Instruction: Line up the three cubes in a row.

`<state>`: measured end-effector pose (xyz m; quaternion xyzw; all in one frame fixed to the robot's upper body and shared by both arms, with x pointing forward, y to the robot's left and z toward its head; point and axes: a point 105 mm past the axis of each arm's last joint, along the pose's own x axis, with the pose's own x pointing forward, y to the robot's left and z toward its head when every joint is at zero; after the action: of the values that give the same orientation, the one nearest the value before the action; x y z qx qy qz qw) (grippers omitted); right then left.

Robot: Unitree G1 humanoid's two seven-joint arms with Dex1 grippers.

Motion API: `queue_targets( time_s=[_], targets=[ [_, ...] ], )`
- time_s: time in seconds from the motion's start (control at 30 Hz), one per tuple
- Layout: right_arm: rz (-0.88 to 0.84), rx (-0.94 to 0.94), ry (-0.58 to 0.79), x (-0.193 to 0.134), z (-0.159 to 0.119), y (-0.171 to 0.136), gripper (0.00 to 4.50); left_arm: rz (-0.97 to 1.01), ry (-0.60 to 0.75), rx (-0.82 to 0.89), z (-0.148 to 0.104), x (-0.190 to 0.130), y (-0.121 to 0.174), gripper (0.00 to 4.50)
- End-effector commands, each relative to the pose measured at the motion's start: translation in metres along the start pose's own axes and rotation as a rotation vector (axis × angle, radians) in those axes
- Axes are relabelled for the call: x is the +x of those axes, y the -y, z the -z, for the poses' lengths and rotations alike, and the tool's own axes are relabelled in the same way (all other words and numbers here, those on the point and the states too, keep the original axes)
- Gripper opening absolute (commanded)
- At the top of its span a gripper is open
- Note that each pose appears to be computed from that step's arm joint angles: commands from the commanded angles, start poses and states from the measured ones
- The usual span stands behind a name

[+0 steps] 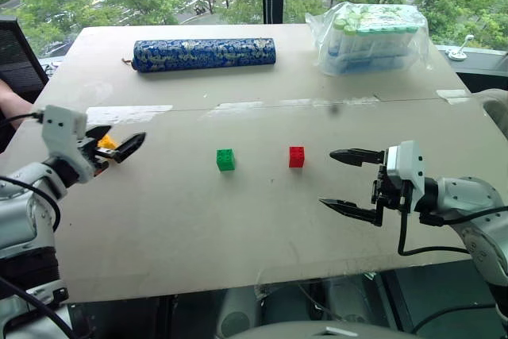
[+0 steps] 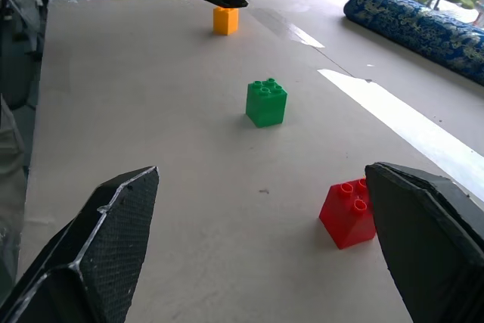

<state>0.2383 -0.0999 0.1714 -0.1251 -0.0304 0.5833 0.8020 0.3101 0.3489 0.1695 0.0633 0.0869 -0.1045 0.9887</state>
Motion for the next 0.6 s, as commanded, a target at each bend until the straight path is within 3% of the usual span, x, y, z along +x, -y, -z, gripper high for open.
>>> queue_targets(
  time_s=[0.03,0.33,0.53,0.6],
  targets=[
    [-0.031,-0.039,0.023,0.002,-0.007,0.002,4.5,-0.302,0.047,-0.024,-0.008,-0.013,-0.023,4.46],
    [-0.054,-0.046,0.025,0.004,-0.007,0.001,4.5,-0.628,0.019,-0.112,0.015,-0.006,-0.031,4.46],
    [-0.046,-0.055,0.026,0.003,-0.007,0.002,4.5,-0.668,0.029,-0.147,0.026,0.015,-0.034,4.46],
    [-0.041,-0.059,0.024,0.003,-0.007,0.002,4.5,-0.678,0.032,-0.161,0.031,0.02,-0.037,3.88]
  ],
)
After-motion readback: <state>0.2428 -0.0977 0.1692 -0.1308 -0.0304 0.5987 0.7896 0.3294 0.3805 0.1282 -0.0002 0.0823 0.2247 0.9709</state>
